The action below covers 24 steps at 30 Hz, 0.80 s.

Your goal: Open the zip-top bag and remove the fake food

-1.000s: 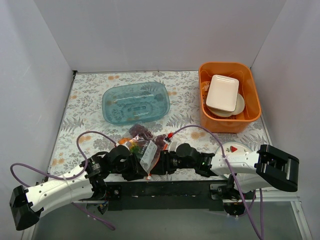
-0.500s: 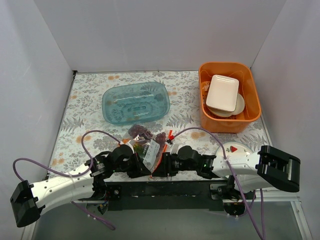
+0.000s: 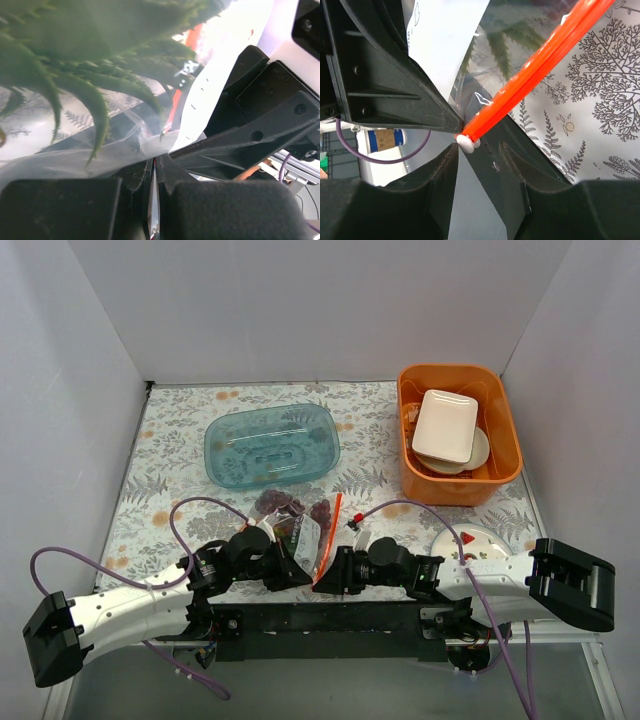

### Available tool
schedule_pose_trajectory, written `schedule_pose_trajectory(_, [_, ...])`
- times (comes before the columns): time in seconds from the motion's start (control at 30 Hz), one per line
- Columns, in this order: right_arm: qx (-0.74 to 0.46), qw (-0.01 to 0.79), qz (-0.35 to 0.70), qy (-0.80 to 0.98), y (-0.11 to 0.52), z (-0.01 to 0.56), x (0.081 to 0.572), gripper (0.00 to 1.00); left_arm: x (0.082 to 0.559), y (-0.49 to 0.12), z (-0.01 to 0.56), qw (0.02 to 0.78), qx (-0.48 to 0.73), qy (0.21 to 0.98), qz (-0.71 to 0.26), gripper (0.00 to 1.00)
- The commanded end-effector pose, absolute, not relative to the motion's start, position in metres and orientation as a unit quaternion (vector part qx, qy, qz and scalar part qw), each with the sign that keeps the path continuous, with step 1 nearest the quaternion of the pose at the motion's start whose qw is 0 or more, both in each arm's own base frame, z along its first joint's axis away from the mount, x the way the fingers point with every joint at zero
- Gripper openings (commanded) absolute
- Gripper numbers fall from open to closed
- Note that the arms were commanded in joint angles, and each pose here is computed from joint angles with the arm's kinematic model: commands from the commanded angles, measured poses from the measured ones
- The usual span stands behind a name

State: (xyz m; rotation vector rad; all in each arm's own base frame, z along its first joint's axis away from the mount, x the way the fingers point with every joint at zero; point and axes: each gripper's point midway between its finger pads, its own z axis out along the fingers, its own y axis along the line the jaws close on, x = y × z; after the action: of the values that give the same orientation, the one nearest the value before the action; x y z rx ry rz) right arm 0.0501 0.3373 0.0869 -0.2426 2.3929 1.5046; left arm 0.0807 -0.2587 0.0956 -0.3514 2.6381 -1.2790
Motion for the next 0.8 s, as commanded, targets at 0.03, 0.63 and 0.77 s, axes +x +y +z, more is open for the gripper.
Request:
schedule_pose_trajectory(0.03, [-0.062,0.175,0.553,0.812,0.345,0.107,0.059,0.45,0.08,-0.268,0.108,0.093,-0.113,0.877,-0.458,0.0])
schedule_pose_trajectory(0.63, [-0.026,0.203,0.551,0.809,0.34,0.113,0.073,0.26,0.07,-0.269,0.102,0.076,-0.107,0.88,-0.456,0.0])
schedule_pose_trajectory(0.77, [-0.021,0.208,0.538,0.816,0.338,0.109,0.077,0.16,0.067,-0.269,0.104,0.072,-0.102,0.878,-0.462,0.0])
